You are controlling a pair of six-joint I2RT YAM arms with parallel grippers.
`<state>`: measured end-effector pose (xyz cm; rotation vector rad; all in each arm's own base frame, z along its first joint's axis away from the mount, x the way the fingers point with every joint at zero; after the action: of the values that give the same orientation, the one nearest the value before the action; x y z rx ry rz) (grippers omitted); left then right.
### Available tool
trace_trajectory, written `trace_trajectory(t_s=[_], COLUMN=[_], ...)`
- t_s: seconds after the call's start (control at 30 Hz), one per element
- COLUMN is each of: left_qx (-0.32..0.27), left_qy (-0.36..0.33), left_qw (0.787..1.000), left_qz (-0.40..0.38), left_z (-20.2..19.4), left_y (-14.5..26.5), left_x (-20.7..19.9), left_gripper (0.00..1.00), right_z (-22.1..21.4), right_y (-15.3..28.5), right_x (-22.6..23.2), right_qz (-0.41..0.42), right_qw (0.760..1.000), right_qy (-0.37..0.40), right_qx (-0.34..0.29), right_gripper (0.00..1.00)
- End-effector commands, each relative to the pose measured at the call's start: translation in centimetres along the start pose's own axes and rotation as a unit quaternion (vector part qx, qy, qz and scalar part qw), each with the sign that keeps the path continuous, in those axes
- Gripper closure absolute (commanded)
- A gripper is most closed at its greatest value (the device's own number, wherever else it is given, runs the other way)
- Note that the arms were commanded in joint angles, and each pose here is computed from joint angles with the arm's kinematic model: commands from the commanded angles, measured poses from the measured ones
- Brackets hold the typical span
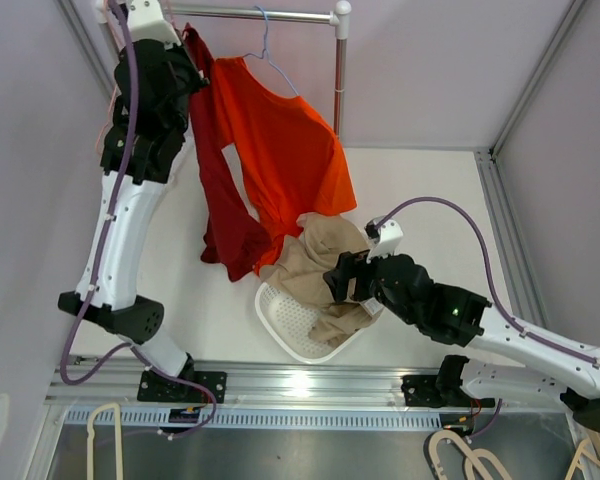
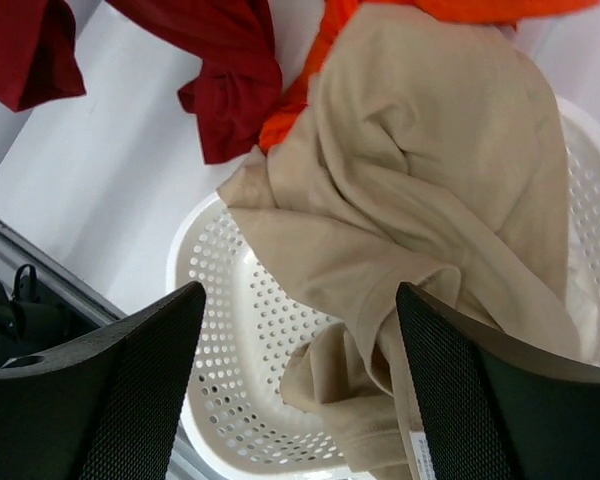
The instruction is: Remove the t-shirt from the hanger
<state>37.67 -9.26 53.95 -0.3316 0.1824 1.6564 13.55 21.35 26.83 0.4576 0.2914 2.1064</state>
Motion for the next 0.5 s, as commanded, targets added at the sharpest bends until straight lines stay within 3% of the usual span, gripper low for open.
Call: trace_trajectory(t_s=[0.0,0.07,0.2,0.3,0.47], left_qx=[-0.019,-0.005,0.02,0.05,0.078], left_qy=[0.047,0.056,0.051,0.062,0.086], left_qw=[0.999,0.998,0.996,0.993,0.987], left_qz=[0.006,0.022,0.063,0.083,0.115], left_z=[2.5,1.5,-0.8,-2.2,-3.6], left_y=[3.7,4.6,6.4,7.8,9.8], left_x=[0.4,0.5,1.0,1.4,1.3], left_gripper=[0.99,0.99,0.99,0.99,0.99], right_z=[2.6,3.3,5.1,5.6,6.7], right_y=[0.1,0.3,0.9,0.6,-0.2], right_x=[2.2,3.4,7.0,8.9,11.4], right_qz=[0.066,0.1,0.192,0.224,0.263], right_qw=[0.996,0.991,0.958,0.939,0.916], right_qy=[0.024,0.042,0.091,0.104,0.119], right_qx=[-0.06,-0.084,-0.191,-0.238,-0.279], right_gripper=[0.18,0.17,0.16,0.16,0.15])
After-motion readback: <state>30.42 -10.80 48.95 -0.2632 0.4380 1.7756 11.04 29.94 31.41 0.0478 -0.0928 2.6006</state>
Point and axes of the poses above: each gripper's point midway between its finger pads, its own y axis back along the fingers, its own x axis along the line the jaws close on, z = x × y, the point moved 7 cm from there along y, back along the fingers, and after that the axes turned 8 degrees about y, right-handed, at the moved point
